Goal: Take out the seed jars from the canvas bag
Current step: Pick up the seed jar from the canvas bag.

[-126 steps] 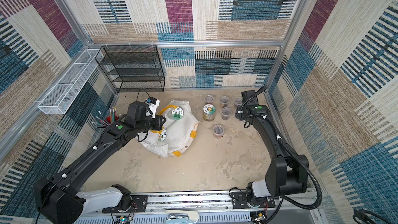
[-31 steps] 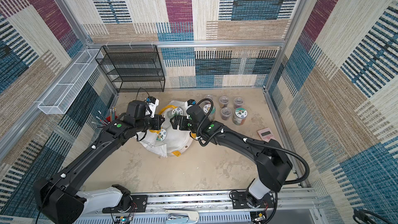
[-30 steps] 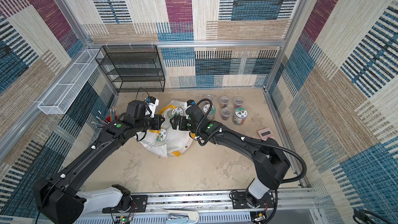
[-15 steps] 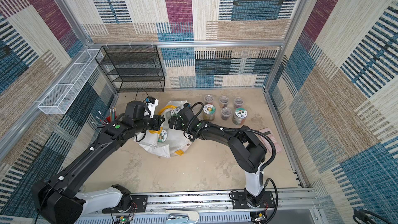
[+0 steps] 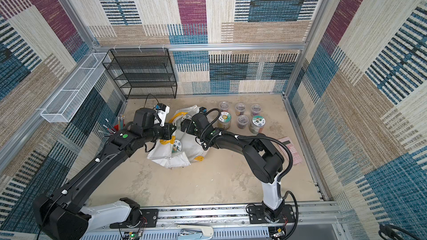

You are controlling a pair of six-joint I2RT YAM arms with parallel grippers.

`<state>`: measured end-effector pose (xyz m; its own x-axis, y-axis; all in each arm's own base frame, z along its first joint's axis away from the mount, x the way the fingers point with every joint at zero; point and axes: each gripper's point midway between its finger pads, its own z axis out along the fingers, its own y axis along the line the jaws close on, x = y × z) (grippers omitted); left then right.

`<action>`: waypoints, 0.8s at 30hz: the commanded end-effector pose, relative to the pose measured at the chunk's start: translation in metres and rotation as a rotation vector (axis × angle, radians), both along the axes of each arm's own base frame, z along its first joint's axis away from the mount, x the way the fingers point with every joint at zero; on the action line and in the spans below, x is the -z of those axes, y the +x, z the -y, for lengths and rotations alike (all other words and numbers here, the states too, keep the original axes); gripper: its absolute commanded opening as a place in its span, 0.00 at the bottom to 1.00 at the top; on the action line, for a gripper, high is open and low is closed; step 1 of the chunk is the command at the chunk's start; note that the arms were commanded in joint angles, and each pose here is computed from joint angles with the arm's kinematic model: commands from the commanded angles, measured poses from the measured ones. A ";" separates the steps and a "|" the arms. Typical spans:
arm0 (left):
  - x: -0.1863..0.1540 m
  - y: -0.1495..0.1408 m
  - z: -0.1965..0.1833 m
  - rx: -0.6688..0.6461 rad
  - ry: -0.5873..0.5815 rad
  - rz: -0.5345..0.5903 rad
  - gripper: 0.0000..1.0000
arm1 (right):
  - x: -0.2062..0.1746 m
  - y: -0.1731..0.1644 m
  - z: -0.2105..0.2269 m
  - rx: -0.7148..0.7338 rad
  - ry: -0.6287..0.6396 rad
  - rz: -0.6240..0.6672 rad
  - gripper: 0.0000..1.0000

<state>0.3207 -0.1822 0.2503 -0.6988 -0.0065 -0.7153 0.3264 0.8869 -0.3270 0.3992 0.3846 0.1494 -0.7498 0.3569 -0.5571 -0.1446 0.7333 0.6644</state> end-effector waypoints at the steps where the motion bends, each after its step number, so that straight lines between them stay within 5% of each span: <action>1: -0.009 0.000 0.003 0.008 -0.029 0.015 0.00 | -0.015 -0.001 -0.005 0.007 0.054 0.027 0.99; 10: -0.010 0.000 0.009 0.033 -0.048 0.008 0.00 | 0.033 -0.035 0.001 0.004 -0.008 -0.051 1.00; 17: -0.009 -0.003 0.014 0.049 -0.071 -0.005 0.00 | 0.000 -0.011 -0.009 0.018 -0.026 0.047 0.99; 24: -0.016 -0.003 0.016 0.061 -0.083 0.003 0.00 | 0.018 0.014 -0.018 0.049 -0.053 0.043 0.99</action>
<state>0.3175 -0.1907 0.2537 -0.7142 -0.0175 -0.6997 0.3447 0.8613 -0.3733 0.4045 0.4053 0.1387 -0.7243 0.3585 -0.5889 -0.1477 0.7536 0.6405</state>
